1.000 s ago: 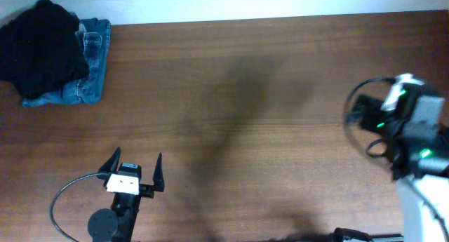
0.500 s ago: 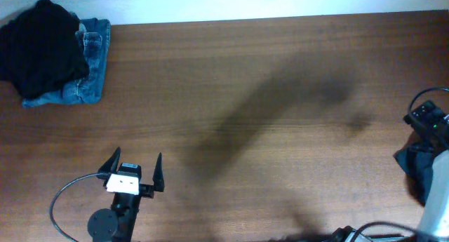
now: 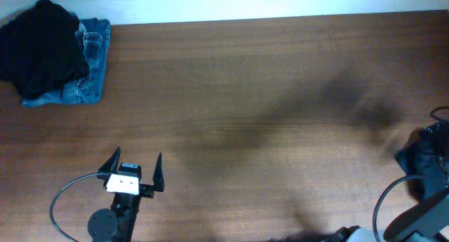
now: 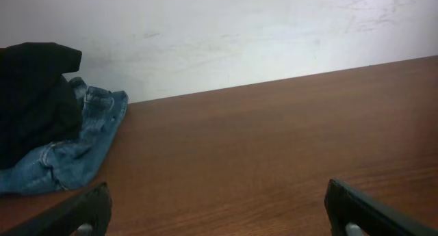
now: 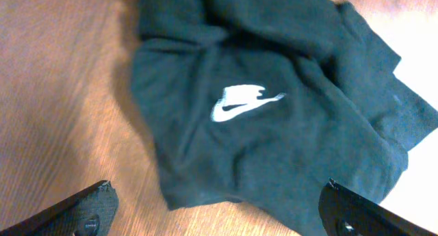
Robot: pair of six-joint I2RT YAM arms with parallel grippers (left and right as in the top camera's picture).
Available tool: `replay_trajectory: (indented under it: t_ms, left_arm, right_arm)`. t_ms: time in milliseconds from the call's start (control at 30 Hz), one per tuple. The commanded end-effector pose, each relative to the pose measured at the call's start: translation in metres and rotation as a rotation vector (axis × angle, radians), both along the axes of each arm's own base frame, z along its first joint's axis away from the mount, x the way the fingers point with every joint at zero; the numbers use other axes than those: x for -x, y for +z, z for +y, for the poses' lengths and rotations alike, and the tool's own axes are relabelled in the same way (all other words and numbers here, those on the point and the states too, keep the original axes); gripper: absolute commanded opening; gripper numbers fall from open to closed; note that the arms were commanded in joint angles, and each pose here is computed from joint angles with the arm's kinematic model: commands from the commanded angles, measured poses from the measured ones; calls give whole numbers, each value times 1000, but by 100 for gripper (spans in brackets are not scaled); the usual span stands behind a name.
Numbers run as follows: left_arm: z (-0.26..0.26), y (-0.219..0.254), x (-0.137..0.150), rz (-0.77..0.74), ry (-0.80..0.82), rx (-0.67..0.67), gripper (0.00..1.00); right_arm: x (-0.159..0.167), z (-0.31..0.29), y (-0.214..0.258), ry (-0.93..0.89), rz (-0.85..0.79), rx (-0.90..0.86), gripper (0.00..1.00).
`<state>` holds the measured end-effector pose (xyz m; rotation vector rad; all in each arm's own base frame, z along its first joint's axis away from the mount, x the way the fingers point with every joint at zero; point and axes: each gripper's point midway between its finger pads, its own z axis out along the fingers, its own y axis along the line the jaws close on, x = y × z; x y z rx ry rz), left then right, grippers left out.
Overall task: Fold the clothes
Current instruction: 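Move the right gripper right toward the black Nike hoodie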
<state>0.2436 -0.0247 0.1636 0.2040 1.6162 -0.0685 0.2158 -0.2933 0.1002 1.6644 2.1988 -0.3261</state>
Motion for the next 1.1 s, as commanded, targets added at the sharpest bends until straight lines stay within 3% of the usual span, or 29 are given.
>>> replay_trajectory:
  t_ms: [0, 300, 767, 1067]
  left_arm:
    - [0, -1, 0, -4, 2, -13, 99]
    - [0, -1, 0, -4, 2, -13, 99]
    - [0, -1, 0, -4, 2, -13, 99]
    - [0, -1, 0, -4, 2, -13, 99]
  right_arm:
    - [15, -17, 4, -159, -33, 10, 99]
    - [36, -37, 5, -268, -92, 3, 99]
    - [25, -68, 2, -277, -217, 32, 99]
    - [29, -86, -22, -297, -206, 32, 99]
